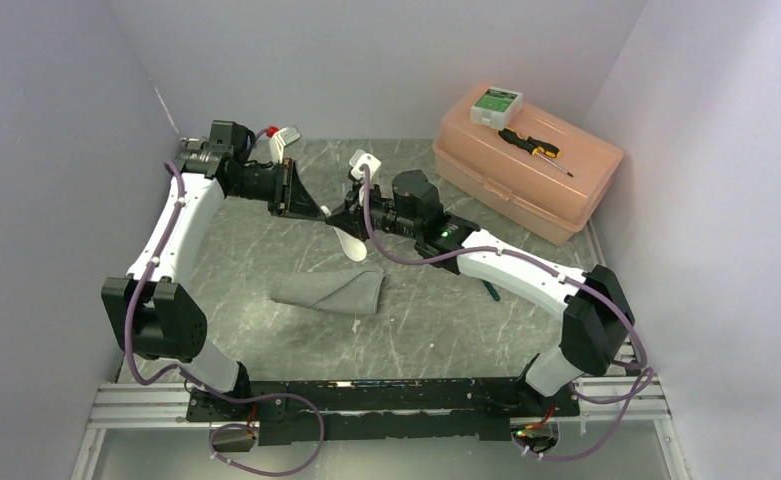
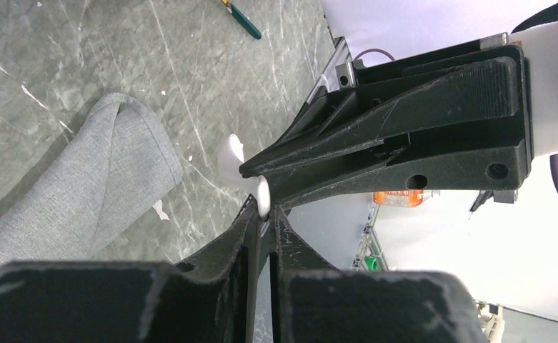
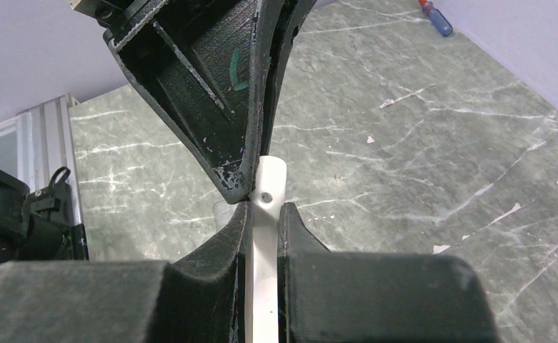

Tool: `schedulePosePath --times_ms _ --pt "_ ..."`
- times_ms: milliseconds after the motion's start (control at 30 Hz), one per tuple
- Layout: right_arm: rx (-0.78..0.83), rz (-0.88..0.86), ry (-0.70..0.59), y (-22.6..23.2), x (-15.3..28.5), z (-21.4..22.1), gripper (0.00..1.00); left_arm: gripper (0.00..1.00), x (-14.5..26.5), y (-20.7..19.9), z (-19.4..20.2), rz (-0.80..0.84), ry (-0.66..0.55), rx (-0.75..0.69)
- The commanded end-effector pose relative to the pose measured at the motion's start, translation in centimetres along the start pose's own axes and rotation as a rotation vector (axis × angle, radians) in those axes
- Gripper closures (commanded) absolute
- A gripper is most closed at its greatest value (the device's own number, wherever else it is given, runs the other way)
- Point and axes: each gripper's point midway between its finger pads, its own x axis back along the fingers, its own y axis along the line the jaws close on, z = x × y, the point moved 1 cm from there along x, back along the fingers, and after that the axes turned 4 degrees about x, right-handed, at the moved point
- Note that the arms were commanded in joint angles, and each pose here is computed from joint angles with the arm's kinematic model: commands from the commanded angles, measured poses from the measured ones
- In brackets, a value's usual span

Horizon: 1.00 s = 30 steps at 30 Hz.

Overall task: Fold the napkin into a case and place the utensils inside
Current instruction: Pass from the right arm to the left

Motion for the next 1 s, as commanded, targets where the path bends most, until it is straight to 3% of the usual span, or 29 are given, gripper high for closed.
schedulePosePath --times_ms 0,133,200,333,433,600,667,767,967 --pt "0.042 -0.113 -0.114 2.7 -0.8 -3.9 0.98 0.89 0.3 -1.2 -0.5 0.052 -0.001 -0.036" --pt "0.045 -0.136 -0.117 3.4 -0.9 -3.9 0.97 0.89 0.5 -1.1 -0.5 0.071 0.001 -0.017" --pt "0.05 -0.139 -0.115 3.5 -1.0 -4.1 0.98 0.73 0.6 -1.2 -0.4 0.079 0.003 -0.013" --pt "0.06 -0.141 -0.116 3.6 -1.2 -4.4 0.98 0.63 0.7 -1.3 -0.5 0.078 -0.006 -0.018" --pt "0.065 -0.138 -0.122 3.5 -1.2 -4.7 0.98 0.65 0.7 -1.4 -0.4 0.082 -0.004 -0.012" --pt "0.073 -0.115 -0.122 3.2 -1.2 -4.7 0.98 0.8 0.7 -1.3 0.3 0.088 0.023 -0.01" --pt "0.083 -0.095 -0.116 2.8 -1.1 -4.6 0.98 0.77 0.8 -1.4 0.6 0.091 0.033 -0.017" --pt "0.086 -0.079 -0.103 2.5 -1.1 -4.4 0.98 0.62 1.0 -1.7 0.9 0.09 0.043 -0.03" --pt "0.114 -0.068 -0.105 2.4 -0.8 -4.4 0.99 0.6 1.2 -2.0 0.9 0.078 0.034 -0.048"
